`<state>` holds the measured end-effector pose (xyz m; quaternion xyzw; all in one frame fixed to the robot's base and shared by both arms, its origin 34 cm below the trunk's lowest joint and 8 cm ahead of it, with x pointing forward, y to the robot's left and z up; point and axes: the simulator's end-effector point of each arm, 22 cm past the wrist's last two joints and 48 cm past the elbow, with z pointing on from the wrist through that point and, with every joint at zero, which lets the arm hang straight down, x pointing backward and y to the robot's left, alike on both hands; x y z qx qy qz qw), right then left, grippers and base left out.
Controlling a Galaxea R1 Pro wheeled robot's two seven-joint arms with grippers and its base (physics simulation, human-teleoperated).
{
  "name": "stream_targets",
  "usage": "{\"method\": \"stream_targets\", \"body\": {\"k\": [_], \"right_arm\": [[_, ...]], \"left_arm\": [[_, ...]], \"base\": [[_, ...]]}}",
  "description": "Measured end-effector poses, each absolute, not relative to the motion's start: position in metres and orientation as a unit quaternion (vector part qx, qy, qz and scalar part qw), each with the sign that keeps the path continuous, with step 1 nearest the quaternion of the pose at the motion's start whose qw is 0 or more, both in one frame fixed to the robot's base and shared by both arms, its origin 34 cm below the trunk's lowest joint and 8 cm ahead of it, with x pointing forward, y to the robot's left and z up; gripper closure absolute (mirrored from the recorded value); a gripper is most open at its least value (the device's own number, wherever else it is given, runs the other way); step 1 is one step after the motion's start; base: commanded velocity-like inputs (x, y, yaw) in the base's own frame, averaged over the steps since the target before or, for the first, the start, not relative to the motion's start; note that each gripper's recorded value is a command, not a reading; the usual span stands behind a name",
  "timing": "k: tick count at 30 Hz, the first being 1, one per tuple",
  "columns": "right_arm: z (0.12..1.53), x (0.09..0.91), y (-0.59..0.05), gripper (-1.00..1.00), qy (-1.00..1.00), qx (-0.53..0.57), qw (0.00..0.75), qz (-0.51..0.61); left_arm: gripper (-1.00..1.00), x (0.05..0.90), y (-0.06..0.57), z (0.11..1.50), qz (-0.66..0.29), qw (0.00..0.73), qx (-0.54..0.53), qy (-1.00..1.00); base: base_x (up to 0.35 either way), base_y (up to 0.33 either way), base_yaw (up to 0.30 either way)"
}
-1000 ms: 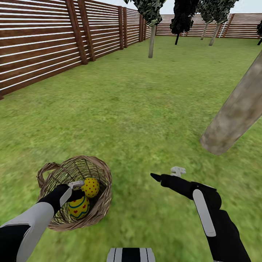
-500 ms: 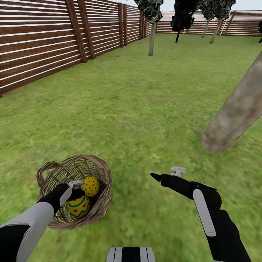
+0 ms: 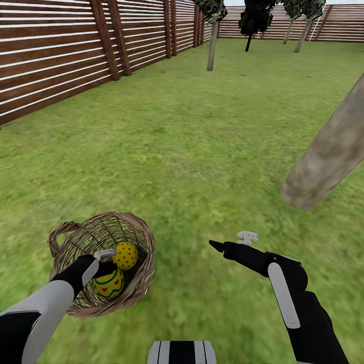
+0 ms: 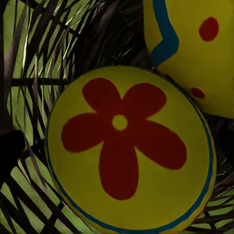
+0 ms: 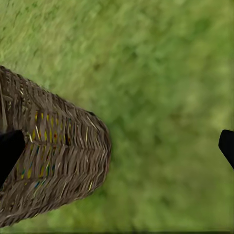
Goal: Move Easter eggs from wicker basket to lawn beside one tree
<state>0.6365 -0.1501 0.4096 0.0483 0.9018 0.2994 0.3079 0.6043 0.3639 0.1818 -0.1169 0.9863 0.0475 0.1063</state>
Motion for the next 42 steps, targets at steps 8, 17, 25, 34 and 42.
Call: {"method": "stream_targets", "body": {"k": [8,17,25,34,42], "right_arm": [[0.410,0.636,-0.150,-1.00,0.902,0.048,0.308,0.300],[0.400,0.635,-0.150,-1.00,0.904,0.051,0.301,0.299],[0.400,0.635,-0.150,-1.00,0.904,0.051,0.300,0.299],[0.394,0.634,-0.150,-1.00,0.906,0.053,0.295,0.300],[0.384,0.632,-0.151,-1.00,0.908,0.056,0.288,0.299]], "left_arm": [[-1.00,0.604,0.363,0.181,0.047,0.105,-0.117,0.986],[-1.00,0.596,0.361,0.171,0.044,0.094,-0.119,0.987],[-1.00,0.596,0.361,0.171,0.044,0.094,-0.119,0.987],[-1.00,0.592,0.361,0.164,0.043,0.088,-0.119,0.988],[-1.00,0.590,0.360,0.157,0.042,0.084,-0.119,0.988]], "base": [[0.000,0.000,0.000],[0.000,0.000,0.000],[0.000,0.000,0.000],[0.000,0.000,0.000],[0.000,0.000,0.000]]}}
